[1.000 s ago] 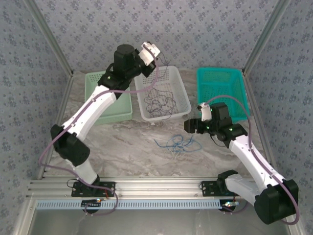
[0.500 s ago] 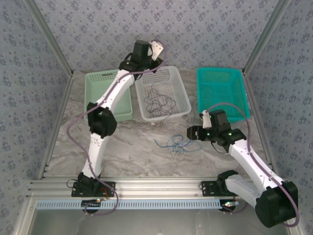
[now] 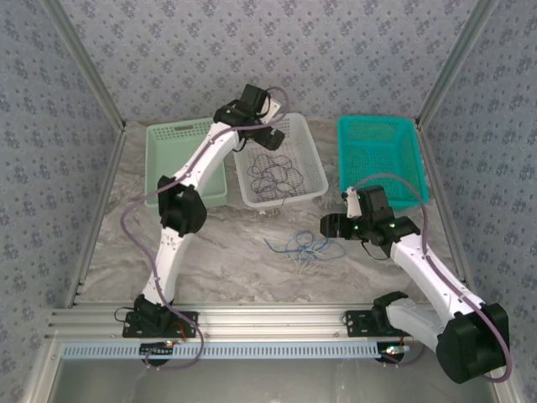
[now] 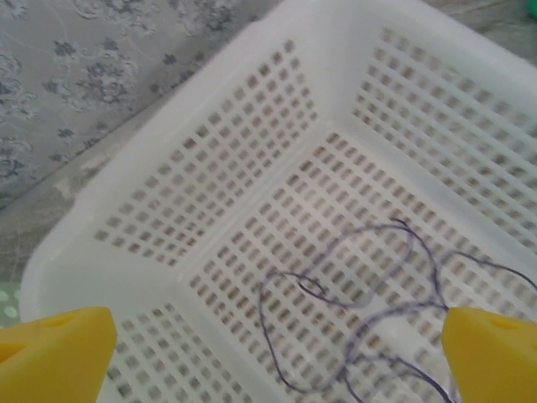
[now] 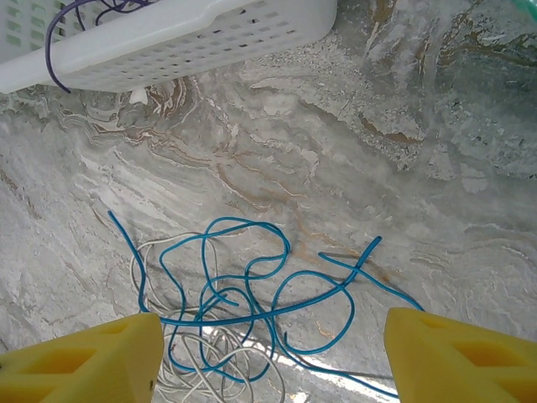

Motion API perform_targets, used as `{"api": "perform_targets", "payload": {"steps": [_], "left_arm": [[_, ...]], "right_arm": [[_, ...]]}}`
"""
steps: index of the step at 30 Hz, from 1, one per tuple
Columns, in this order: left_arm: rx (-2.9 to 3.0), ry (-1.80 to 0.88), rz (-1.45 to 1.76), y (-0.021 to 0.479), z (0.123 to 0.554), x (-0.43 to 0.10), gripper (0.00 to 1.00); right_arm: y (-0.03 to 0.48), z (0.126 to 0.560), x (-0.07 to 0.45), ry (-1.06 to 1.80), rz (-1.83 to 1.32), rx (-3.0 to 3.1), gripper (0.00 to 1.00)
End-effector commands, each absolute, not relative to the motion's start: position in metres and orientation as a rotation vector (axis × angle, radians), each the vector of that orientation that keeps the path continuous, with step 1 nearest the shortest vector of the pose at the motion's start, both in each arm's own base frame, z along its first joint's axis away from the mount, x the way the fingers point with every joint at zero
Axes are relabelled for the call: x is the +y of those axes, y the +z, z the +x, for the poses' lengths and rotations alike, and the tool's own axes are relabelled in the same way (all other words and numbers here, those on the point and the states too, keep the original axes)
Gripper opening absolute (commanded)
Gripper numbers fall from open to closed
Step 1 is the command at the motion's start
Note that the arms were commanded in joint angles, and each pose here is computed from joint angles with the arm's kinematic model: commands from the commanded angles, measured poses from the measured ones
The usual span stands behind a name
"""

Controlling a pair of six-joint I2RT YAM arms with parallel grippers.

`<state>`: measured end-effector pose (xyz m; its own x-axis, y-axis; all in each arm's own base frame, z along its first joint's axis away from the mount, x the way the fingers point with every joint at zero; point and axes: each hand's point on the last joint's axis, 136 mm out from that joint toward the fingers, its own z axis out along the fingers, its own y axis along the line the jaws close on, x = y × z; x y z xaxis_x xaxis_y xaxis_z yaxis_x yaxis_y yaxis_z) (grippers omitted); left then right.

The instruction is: Untangle the cables

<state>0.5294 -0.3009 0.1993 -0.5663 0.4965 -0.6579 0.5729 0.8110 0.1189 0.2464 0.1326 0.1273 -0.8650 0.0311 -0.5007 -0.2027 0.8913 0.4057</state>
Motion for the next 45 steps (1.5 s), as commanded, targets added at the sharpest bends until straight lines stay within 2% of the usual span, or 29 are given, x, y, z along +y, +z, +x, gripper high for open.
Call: {"api": "perform_targets", "payload": {"steps": [1,7,13,17,24,30,34,44,45], "left_arm": [[2.139,-0.306,0.777,0.271,0.499,-0.312,0.99],[2.047,-0.614,0.852,0.279,0.421,-0.316,0.99],[1.984,-0.702,1.008,0.246,0.346,-0.331,0.97],[2.039,-0.758,1.121,0.215,0.322,-0.348,0.88],[2.181,-0.782,1.149,0.176,0.334,-0.364,0.72],[2.236,-0.761,1.128,0.158,0.346,-0.368,0.68],[2.260,-0.788,1.131,0.149,0.346,-0.373,0.54],[2.287,-0.771,1.144,0.139,0.341,-0.367,0.48],[2.288,-0.772,1.147,0.137,0.340,-0.368,0.45]], "right_arm": [[0.145,0.261,0.136,0.618,-0.152,2.480,0.71],[0.163,0.282,0.140,0.590,-0.193,2.415,0.69],[0.153,0.290,0.142,0.570,-0.196,2.463,0.66],[0.145,0.289,0.139,0.570,-0.161,2.473,0.65],[0.144,0.281,0.129,0.540,-0.126,2.472,0.66],[0.144,0.277,0.122,0.541,-0.104,2.471,0.67],[0.141,0.274,0.121,0.545,-0.097,2.480,0.67],[0.134,0.271,0.114,0.531,-0.060,2.509,0.68],[0.135,0.272,0.114,0.534,-0.060,2.508,0.68]]}}
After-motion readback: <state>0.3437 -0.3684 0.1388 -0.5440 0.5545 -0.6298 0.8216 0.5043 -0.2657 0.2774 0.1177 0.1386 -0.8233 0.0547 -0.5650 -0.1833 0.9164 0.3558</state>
